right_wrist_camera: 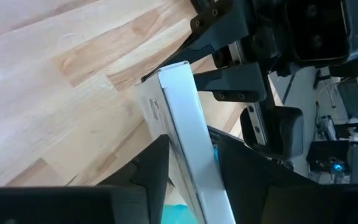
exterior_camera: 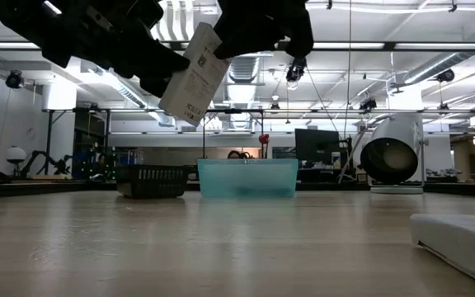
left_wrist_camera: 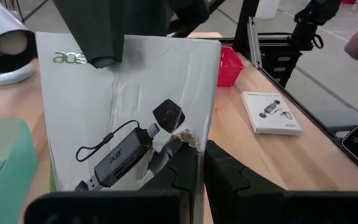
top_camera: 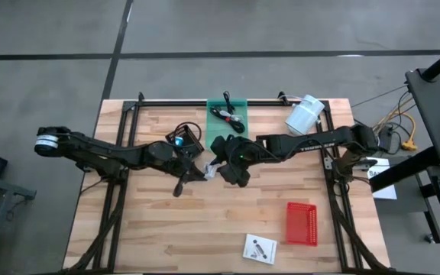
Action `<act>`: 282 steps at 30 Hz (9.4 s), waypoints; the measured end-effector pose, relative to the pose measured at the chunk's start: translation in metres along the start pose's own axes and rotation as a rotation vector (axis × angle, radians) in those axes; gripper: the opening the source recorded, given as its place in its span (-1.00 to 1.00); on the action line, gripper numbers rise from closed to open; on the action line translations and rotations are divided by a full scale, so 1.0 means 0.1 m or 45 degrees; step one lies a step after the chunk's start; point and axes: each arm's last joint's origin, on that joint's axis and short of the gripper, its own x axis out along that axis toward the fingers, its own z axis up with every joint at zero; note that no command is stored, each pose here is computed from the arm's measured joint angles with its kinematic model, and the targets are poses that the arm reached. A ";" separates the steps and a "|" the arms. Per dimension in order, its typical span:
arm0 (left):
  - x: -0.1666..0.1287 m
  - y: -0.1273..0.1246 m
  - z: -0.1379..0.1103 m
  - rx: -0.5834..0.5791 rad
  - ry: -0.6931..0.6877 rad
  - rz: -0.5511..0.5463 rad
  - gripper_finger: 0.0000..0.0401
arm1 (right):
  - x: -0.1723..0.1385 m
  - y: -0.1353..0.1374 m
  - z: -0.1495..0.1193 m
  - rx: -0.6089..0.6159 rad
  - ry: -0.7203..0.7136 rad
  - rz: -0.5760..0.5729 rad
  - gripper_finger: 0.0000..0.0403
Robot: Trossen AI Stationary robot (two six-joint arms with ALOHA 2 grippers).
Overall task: Pick and place items into bin
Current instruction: Put the top white card reader box into the red bin, then put the white card reader box into the red bin
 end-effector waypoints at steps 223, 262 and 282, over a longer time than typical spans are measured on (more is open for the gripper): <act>0.04 0.08 -0.04 0.339 -0.100 0.245 0.23 | -0.02 2.75 1.66 1.501 0.528 0.365 -0.25; 0.04 0.08 -0.04 0.340 -0.098 0.242 0.23 | 0.30 2.91 1.56 1.450 0.767 0.242 -0.44; 0.04 0.08 -0.04 0.339 -0.097 0.242 0.23 | 0.36 3.03 1.48 1.442 0.783 0.380 -0.66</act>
